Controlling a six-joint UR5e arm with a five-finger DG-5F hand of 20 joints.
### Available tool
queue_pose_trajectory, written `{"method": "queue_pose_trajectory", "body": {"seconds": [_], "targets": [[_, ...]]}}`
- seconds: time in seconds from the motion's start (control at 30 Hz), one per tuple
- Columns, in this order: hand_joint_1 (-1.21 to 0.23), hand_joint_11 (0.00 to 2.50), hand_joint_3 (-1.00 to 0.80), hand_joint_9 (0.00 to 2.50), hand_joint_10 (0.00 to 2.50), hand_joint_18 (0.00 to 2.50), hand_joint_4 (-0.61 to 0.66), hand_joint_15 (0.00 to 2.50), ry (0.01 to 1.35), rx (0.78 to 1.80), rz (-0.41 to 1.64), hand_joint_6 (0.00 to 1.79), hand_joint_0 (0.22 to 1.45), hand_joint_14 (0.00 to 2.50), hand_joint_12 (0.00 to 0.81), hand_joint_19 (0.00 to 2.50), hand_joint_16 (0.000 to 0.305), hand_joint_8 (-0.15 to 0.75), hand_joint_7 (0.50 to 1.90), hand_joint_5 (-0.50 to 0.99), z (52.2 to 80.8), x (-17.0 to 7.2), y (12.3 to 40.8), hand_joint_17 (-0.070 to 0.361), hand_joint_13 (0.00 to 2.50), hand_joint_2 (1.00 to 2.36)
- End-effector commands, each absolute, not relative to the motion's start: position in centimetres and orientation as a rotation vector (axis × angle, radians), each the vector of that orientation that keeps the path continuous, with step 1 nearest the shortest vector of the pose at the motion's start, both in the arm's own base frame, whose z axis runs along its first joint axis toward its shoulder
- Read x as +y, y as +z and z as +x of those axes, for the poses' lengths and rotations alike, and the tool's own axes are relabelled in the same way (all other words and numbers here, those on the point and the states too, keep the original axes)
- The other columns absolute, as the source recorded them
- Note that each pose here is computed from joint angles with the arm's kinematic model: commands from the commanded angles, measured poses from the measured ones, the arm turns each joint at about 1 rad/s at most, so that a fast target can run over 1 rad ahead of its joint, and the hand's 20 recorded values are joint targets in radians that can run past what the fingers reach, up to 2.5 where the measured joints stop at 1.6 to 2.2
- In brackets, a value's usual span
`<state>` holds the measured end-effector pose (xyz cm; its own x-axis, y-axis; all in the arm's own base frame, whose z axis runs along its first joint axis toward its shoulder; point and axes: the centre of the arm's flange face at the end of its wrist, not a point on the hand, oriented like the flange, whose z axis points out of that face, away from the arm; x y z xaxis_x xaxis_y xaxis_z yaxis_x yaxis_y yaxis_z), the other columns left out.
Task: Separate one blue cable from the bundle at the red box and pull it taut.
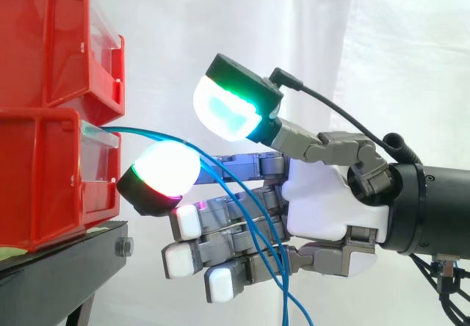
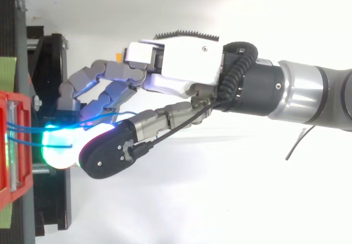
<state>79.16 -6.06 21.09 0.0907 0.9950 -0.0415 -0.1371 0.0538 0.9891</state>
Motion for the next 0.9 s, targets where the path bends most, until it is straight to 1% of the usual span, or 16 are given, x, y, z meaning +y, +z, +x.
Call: {"method": "queue_pose_trajectory", "body": {"seconds": [0.0,0.13,0.43,0.47,0.5,0.53,0.63,0.87], "targets": [[-0.59,0.9,-0.45,0.84,0.01,0.84,0.2,0.63,1.161,1.059,1.088,0.81,0.58,0.02,0.413,0.69,0.053,0.362,0.85,-0.21,79.2,-6.1,20.9,0.12,0.88,1.0],[-0.63,0.91,-0.44,0.83,0.01,0.85,0.2,0.66,1.165,1.05,1.077,0.81,0.59,0.02,0.413,0.69,0.053,0.357,0.84,-0.21,79.4,-6.0,21.0,0.119,0.93,1.0],[-0.66,0.98,-0.42,0.83,0.01,0.87,0.2,0.69,1.159,1.052,1.072,0.8,0.6,0.02,0.413,0.7,0.053,0.347,0.84,-0.22,79.3,-6.3,21.0,0.12,0.95,1.01],[-0.66,0.98,-0.42,0.83,0.01,0.86,0.2,0.69,1.153,1.059,1.083,0.8,0.6,0.02,0.411,0.7,0.053,0.35,0.84,-0.22,79.3,-6.5,20.0,0.12,0.95,1.01],[-0.65,0.99,-0.41,0.83,0.01,0.87,0.2,0.7,1.154,1.057,1.085,0.8,0.6,0.02,0.41,0.7,0.053,0.345,0.83,-0.22,79.4,-6.6,19.9,0.12,0.95,1.01],[-0.59,1.0,-0.41,0.84,0.01,0.86,0.2,0.71,1.158,1.05,1.084,0.8,0.6,0.02,0.409,0.71,0.053,0.346,0.83,-0.22,79.5,-6.9,19.7,0.12,0.95,1.01],[-0.54,1.0,-0.43,0.85,0.01,0.86,0.2,0.72,1.159,1.048,1.083,0.8,0.6,0.02,0.412,0.72,0.053,0.35,0.83,-0.22,79.5,-7.0,19.8,0.12,0.96,1.01],[-0.51,1.03,-0.44,0.86,0.01,0.87,0.2,0.73,1.164,1.028,1.069,0.8,0.6,0.02,0.415,0.72,0.054,0.35,0.84,-0.22,79.6,-7.4,20.0,0.122,0.97,1.0]]}}
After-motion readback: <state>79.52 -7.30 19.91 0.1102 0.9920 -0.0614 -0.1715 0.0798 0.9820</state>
